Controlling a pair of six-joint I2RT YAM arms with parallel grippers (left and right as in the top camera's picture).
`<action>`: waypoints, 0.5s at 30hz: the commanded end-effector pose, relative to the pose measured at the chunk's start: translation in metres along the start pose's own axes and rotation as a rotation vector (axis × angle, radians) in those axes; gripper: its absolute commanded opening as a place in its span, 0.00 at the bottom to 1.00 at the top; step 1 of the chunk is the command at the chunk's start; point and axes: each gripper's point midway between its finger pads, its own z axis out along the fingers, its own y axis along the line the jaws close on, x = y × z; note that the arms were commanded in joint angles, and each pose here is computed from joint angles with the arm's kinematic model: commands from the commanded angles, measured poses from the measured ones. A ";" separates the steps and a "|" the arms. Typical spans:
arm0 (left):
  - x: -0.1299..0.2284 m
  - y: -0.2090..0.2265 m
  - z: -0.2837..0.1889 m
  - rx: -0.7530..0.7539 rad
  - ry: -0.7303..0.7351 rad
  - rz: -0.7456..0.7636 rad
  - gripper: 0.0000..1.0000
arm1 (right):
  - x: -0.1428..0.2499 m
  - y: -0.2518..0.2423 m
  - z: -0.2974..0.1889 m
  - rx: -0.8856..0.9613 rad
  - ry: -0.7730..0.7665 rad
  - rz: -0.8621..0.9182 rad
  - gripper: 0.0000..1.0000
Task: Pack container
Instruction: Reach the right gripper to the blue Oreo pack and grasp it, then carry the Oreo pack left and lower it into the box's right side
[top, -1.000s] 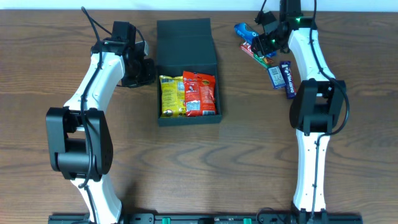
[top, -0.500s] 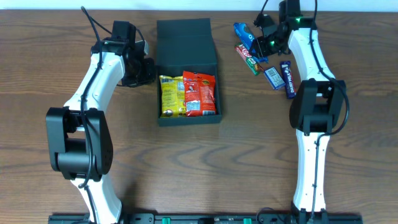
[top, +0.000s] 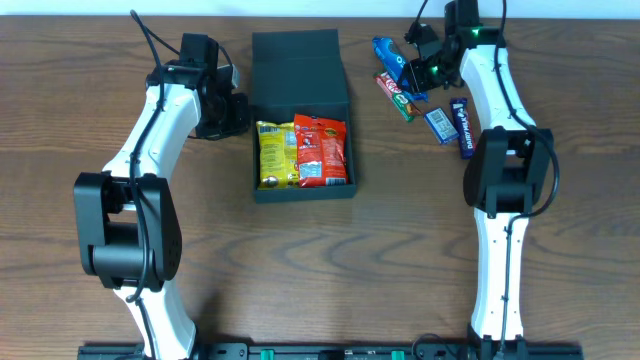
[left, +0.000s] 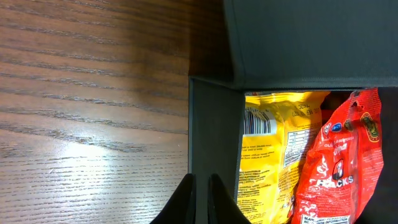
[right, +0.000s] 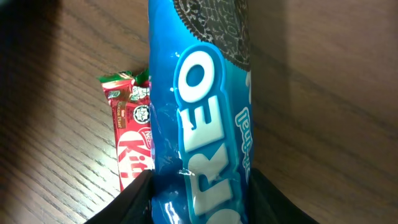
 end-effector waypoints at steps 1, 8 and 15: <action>-0.010 -0.005 -0.016 0.006 -0.047 0.011 0.09 | -0.015 0.010 -0.012 -0.005 -0.036 -0.011 0.29; -0.012 -0.006 -0.016 0.007 -0.055 0.014 0.09 | -0.050 0.023 -0.061 0.010 -0.139 -0.054 0.27; -0.014 -0.005 -0.017 0.009 -0.064 0.015 0.09 | -0.068 0.061 -0.132 0.010 -0.203 -0.100 0.27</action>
